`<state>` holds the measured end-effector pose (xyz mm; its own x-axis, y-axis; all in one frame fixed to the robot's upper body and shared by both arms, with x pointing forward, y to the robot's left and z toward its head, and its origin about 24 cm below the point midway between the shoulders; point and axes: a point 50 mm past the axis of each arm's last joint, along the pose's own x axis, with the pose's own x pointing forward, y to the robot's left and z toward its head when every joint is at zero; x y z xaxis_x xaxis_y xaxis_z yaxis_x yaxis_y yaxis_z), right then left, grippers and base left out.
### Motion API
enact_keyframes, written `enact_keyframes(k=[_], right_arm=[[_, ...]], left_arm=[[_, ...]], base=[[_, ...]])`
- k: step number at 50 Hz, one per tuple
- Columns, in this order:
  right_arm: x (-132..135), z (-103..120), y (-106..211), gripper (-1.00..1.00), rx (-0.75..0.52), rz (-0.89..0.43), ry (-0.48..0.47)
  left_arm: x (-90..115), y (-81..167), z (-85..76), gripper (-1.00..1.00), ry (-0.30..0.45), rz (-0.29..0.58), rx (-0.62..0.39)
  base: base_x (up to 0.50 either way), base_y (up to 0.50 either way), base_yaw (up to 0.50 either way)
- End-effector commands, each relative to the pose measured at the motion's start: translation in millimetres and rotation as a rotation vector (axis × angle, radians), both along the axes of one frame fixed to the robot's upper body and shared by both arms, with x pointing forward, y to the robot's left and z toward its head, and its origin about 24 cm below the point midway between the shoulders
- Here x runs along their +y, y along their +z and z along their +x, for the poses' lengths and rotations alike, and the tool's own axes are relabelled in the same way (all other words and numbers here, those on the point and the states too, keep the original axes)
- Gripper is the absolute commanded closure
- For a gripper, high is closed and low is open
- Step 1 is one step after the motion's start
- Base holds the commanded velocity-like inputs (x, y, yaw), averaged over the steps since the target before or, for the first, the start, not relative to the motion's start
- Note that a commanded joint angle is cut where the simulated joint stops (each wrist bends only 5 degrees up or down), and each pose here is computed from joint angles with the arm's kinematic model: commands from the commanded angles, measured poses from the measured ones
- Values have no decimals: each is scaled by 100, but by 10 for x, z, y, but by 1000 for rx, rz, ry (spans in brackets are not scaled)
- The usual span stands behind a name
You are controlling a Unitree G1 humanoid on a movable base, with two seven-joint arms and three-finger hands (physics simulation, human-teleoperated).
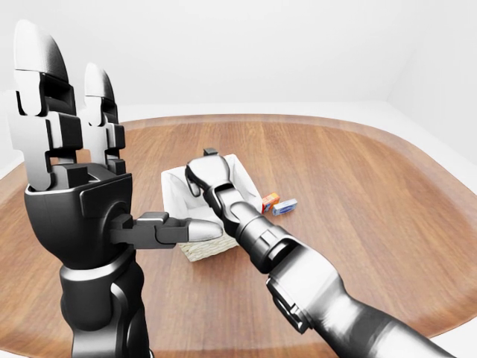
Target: Pick up the alphabet soup and put it in the basket.
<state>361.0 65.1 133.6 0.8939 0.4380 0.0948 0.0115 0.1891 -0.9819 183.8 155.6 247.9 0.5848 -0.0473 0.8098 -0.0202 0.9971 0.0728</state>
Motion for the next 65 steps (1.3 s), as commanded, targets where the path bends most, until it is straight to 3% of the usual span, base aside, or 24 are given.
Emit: enact_keyframes(k=[1, 27, 28, 29, 65], right_arm=[[-2, -8, -5, 95, -17, 16, -5], [7, 29, 128, 98, -38, 36, -8], [5, 31, 133, 52, -42, 37, -9], [4, 32, 129, -100, -32, 45, -11], [-29, 74, 215, -100, -58, 37, -17]], left_arm=[[-4, -6, 2, -100, -3, 0, 3], [5, -20, 19, -100, -4, -5, 14], [4, -20, 16, -100, -4, -5, 13], [5, -22, 19, -100, -4, -5, 15], [-4, -3, -2, -100, -7, -2, 1]], base=[[0, 0, 0], [0, 0, 0], [0, 0, 0], [0, 0, 0], [0, 0, 0]])
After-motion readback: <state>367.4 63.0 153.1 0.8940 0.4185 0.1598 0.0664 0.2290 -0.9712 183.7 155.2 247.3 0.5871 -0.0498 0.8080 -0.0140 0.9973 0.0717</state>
